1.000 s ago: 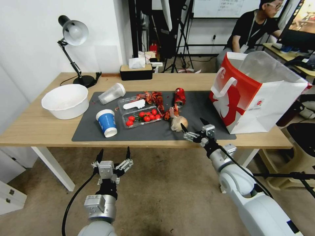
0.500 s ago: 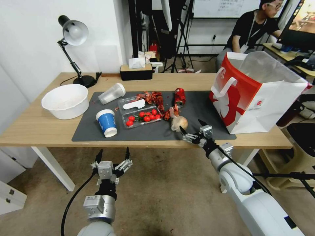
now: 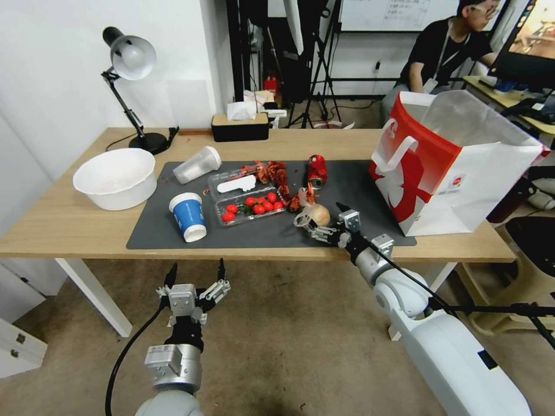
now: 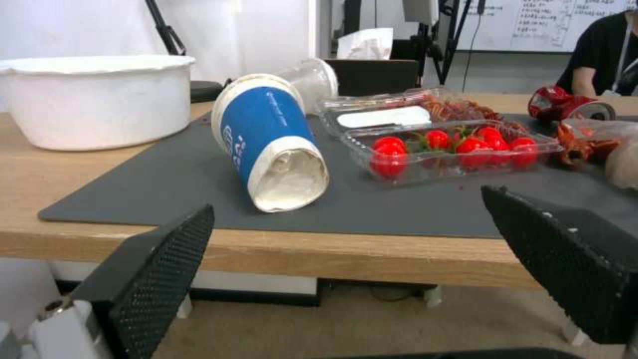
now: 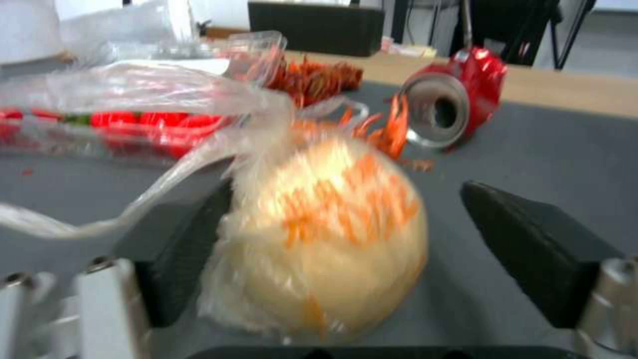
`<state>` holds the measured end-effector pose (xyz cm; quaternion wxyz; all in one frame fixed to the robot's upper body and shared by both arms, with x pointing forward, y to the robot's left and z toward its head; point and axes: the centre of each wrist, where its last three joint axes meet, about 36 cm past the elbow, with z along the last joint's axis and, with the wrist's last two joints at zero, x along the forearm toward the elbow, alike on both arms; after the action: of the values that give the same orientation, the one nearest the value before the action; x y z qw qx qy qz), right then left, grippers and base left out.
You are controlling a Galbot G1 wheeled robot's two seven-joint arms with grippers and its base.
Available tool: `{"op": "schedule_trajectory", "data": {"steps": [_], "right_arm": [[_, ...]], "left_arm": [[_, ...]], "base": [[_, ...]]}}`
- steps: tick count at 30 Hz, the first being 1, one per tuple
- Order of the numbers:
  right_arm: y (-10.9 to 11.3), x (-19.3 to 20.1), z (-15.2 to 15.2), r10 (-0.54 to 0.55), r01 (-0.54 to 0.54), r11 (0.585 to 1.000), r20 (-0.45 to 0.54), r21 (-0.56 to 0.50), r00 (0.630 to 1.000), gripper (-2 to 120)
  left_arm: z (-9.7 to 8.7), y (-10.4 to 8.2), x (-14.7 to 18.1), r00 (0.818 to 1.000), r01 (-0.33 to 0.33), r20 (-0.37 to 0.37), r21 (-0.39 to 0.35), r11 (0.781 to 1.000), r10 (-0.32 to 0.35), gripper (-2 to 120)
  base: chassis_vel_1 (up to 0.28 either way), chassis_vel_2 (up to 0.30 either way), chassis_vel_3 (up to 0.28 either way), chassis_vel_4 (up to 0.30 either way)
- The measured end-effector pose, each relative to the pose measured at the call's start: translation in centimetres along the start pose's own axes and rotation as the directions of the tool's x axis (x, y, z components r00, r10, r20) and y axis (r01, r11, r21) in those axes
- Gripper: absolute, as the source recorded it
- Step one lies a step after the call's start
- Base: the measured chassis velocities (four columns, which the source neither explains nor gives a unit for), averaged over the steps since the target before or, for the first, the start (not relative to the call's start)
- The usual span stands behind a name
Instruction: Pick up the trash from the table and place it into the takeout bag.
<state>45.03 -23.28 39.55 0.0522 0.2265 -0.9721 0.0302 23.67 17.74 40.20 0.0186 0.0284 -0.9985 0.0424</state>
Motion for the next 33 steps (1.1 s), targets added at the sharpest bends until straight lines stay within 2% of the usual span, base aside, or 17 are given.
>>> {"op": "schedule_trajectory", "data": {"steps": [2, 3, 5, 6, 7, 10, 11, 13, 14, 16, 18, 21, 25, 28, 31, 33], "right_arm": [[0.1, -0.1, 0.1, -0.007, 0.007, 1.0, -0.015, -0.006, 1.0, 79], [0.1, -0.1, 0.1, -0.007, 0.007, 1.0, -0.015, -0.006, 1.0, 79], [0.1, -0.1, 0.2, -0.012, 0.012, 1.0, -0.023, -0.011, 1.0, 72], [0.1, -0.1, 0.2, -0.014, 0.014, 1.0, -0.025, -0.014, 1.0, 65], [0.1, -0.1, 0.2, -0.014, 0.014, 1.0, -0.025, -0.014, 1.0, 65], [0.2, -0.1, 0.2, -0.018, 0.017, 0.999, -0.031, -0.033, 0.999, 48], [0.2, -0.1, 0.2, -0.018, 0.017, 0.999, -0.031, -0.033, 0.999, 48], [0.2, -0.1, 0.2, -0.02, 0.018, 0.999, -0.034, -0.046, 0.999, 39], [0.2, -0.1, 0.2, -0.02, 0.018, 0.999, -0.034, -0.046, 0.999, 39], [0.1, -0.1, 0.3, -0.02, 0.018, 0.999, -0.036, -0.051, 0.999, 27], [0.1, -0.1, 0.3, -0.019, 0.018, 0.999, -0.036, -0.051, 0.999, 27], [0.1, 0.3, 0.4, -0.008, 0.005, 0.998, -0.039, -0.067, 0.999, 12], [0.1, 0.8, 0.3, 0.022, -0.024, 0.997, -0.033, -0.07, 0.999, 6], [0.1, 1.2, -0.2, 0.028, -0.029, 0.997, -0.01, -0.068, 1.0, 6], [0.0, 2.4, -1.9, 0.03, -0.027, 0.998, 0.049, -0.052, 0.998, 6], [-0.5, 4.3, -4.3, 0.033, -0.031, 0.999, 0.109, -0.026, 0.993, 6]], "left_arm": [[0.0, 0.0, 0.0, 1.0, 0.001, 0.0, 0.0, 1.0, -0.001, 100], [0.0, 0.0, 0.0, 1.0, 0.001, 0.0, 0.0, 1.0, -0.001, 100], [0.1, 0.0, -0.1, 1.0, 0.001, 0.0, 0.0, 1.0, -0.001, 100], [0.1, 0.0, -0.1, 1.0, 0.002, 0.0, 0.0, 1.0, -0.002, 100], [0.1, 0.0, -0.1, 1.0, 0.002, 0.0, 0.0, 1.0, -0.002, 100], [0.1, 0.0, -0.1, 1.0, 0.003, 0.0, 0.001, 1.0, -0.003, 100], [0.1, 0.0, -0.1, 1.0, 0.003, 0.0, 0.001, 1.0, -0.003, 100], [0.1, 0.0, -0.1, 1.0, 0.004, -0.001, 0.001, 1.0, -0.004, 100], [0.1, 0.0, -0.1, 1.0, 0.004, -0.001, 0.001, 1.0, -0.004, 100], [0.2, 0.0, -0.2, 1.0, 0.005, -0.001, 0.002, 1.0, -0.005, 100], [0.2, 0.0, -0.2, 1.0, 0.005, 0.0, 0.002, 1.0, -0.005, 100], [0.2, -0.1, -0.2, 1.0, 0.006, -0.001, 0.002, 1.0, -0.006, 100], [0.2, -0.1, -0.1, 1.0, 0.005, -0.002, 0.0, 1.0, -0.005, 100], [0.1, -0.1, 0.0, 1.0, 0.005, 0.0, 0.0, 1.0, -0.005, 100], [-0.1, -0.1, 0.1, 1.0, 0.004, 0.003, -0.001, 1.0, -0.004, 100], [-0.3, -0.1, 0.1, 1.0, 0.003, 0.008, -0.002, 1.0, -0.003, 100]], "base": [[0.0, 0.0, 0.0, 0.0], [0.0, 0.0, 0.0, 0.0], [0.0, 0.0, 0.0, 0.0], [0.0, 0.0, 0.0, 0.0], [0.0, 0.0, 0.0, 0.0], [0.0, 0.0, 0.0, 0.0], [0.0, 0.0, 0.0, 0.0], [0.0, 0.0, 0.0, 0.0], [0.0, 0.0, 0.0, 0.0], [0.0, 0.0, 0.0, 0.0], [0.0, 0.0, 0.0, 0.0], [0.0, 0.0, 0.0, 0.0], [0.0, 0.0, 0.0, 0.0], [0.0, 0.0, 0.0, 0.0], [0.0, 0.0, 0.0, 0.0], [0.0, 0.0, 0.0, 0.0]]}}
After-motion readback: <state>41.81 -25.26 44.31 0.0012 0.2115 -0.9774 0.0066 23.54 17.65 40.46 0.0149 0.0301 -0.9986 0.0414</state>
